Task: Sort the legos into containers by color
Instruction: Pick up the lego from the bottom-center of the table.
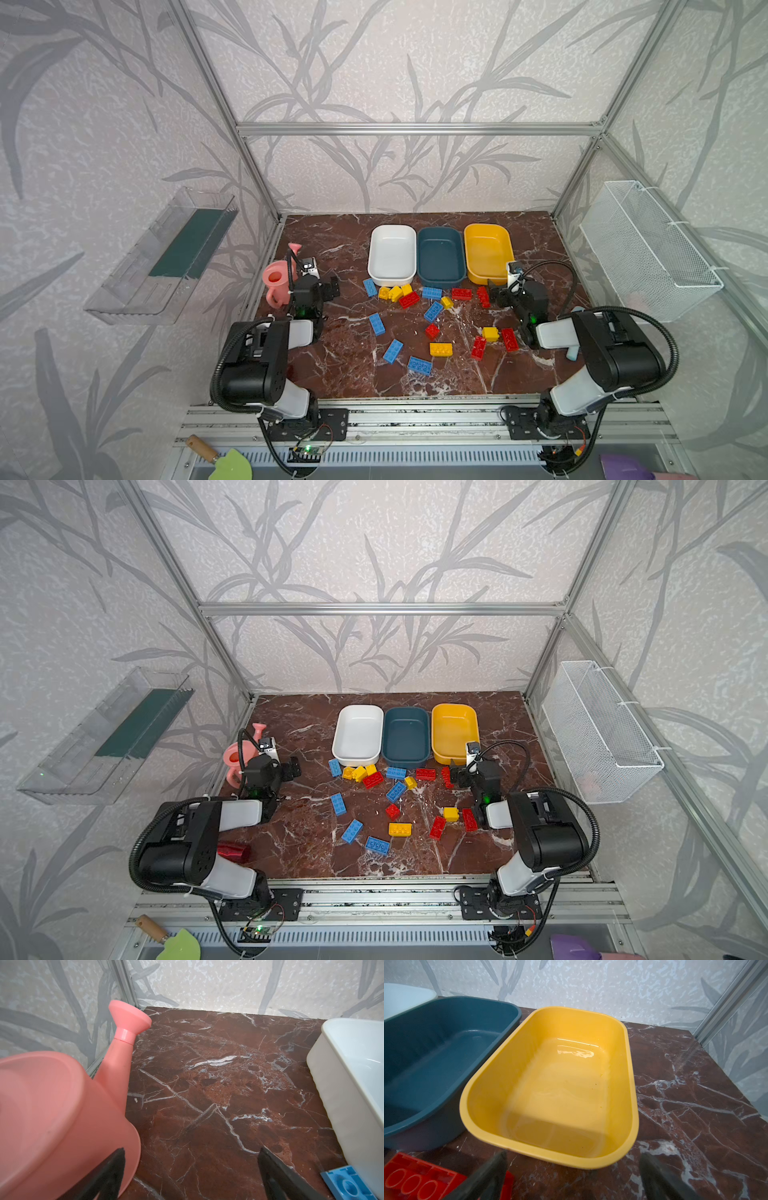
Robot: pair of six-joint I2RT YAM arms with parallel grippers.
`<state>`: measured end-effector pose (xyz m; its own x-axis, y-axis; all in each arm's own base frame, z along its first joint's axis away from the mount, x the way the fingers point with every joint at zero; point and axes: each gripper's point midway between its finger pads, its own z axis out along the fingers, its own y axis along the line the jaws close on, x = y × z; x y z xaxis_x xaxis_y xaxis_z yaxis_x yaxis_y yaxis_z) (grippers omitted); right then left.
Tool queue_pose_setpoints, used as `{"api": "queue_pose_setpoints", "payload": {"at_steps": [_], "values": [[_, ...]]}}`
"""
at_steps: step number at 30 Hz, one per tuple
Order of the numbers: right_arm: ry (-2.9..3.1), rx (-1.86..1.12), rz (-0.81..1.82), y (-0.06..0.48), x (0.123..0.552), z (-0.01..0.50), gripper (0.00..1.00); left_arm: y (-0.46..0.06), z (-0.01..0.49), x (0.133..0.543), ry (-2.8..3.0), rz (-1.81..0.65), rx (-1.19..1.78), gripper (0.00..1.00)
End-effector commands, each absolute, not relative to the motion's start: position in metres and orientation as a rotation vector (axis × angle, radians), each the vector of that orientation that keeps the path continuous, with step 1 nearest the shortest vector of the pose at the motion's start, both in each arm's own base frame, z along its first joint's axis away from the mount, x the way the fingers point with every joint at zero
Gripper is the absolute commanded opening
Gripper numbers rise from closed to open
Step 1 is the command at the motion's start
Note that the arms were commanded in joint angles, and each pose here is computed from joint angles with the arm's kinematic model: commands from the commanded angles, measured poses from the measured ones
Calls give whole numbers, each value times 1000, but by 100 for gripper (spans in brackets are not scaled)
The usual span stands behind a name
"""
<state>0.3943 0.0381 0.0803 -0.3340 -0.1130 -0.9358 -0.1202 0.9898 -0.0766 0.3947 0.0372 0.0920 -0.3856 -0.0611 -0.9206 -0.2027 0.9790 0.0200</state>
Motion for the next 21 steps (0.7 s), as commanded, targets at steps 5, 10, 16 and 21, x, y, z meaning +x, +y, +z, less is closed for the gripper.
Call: {"api": "queue_pose_setpoints", "payload": {"at_steps": [5,10,16,21], "values": [[1878,-166,14,39,398,93,99,39,92,394,1958,168,-189,99],[1878,-166,16,40,398,94,99,38,92,394,1960,166,-187,99],[1878,-165,15,39,398,94,99,39,92,394,1959,168,-189,99],[1878,-165,15,39,398,94,99,39,92,394,1961,167,-188,99]]}}
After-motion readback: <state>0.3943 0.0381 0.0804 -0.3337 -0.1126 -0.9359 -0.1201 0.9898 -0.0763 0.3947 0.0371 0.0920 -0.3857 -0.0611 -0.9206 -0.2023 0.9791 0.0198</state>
